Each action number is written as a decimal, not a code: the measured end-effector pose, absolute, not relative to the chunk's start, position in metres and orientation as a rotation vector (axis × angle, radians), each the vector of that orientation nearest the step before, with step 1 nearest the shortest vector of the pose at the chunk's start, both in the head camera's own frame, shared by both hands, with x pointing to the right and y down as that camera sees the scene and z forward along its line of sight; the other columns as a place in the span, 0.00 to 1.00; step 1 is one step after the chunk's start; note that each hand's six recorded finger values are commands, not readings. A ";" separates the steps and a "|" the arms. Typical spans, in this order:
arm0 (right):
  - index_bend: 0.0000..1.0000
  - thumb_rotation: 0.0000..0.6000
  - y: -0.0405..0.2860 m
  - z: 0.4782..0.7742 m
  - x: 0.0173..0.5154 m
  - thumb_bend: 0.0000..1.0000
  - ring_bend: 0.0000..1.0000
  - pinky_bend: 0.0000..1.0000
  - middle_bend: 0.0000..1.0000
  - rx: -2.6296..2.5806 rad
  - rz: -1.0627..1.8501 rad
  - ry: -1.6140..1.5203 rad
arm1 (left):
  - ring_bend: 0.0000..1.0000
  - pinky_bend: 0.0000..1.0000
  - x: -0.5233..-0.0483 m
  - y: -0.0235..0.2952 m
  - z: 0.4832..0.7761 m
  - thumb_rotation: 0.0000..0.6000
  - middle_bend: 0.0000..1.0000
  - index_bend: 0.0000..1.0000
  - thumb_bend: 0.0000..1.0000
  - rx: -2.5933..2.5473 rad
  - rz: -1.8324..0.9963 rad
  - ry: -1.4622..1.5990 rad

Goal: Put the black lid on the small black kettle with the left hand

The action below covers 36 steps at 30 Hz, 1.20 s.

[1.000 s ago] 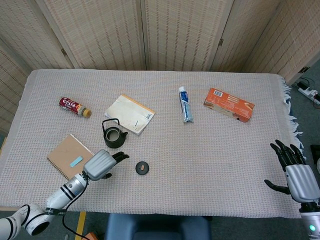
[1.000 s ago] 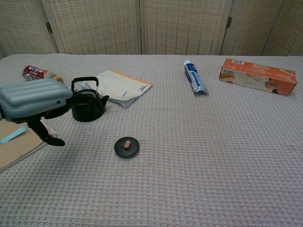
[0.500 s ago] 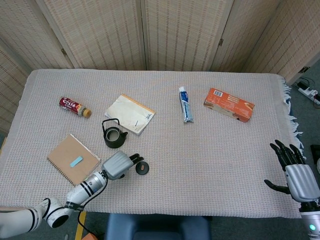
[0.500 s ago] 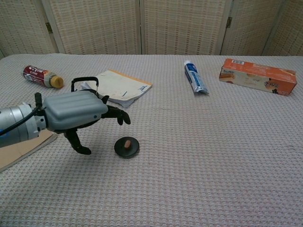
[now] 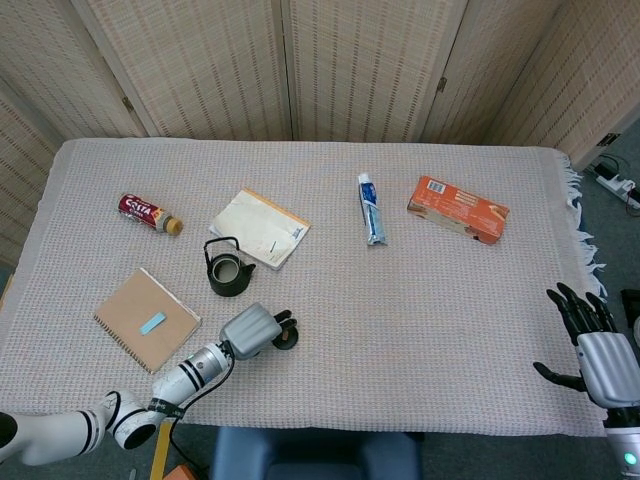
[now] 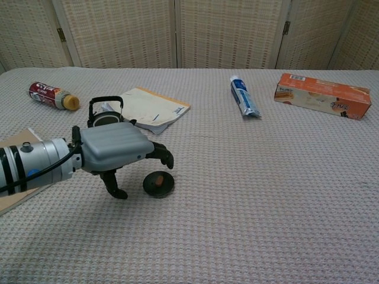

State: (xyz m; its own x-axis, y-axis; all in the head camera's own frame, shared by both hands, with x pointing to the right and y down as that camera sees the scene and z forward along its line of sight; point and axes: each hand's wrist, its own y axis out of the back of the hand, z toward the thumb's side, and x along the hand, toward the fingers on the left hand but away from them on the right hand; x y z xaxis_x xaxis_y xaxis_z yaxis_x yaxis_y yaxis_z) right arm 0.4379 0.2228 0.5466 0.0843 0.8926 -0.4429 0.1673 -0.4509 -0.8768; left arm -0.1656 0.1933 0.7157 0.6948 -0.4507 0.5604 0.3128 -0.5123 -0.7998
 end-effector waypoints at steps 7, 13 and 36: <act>0.04 1.00 0.225 0.546 0.441 0.00 0.12 0.02 0.05 -1.712 1.420 -1.065 | 0.78 0.76 -0.159 0.195 0.720 1.00 0.22 0.25 0.12 -1.849 -0.934 0.079; 0.04 1.00 0.226 0.547 0.442 0.00 0.12 0.02 0.05 -1.713 1.426 -1.070 | 0.78 0.76 -0.155 0.196 0.722 1.00 0.22 0.26 0.12 -1.829 -0.932 0.065; 0.04 1.00 0.229 0.548 0.445 0.00 0.12 0.02 0.05 -1.713 1.438 -1.076 | 0.79 0.76 -0.149 0.199 0.732 1.00 0.35 0.37 0.17 -1.821 -0.919 0.051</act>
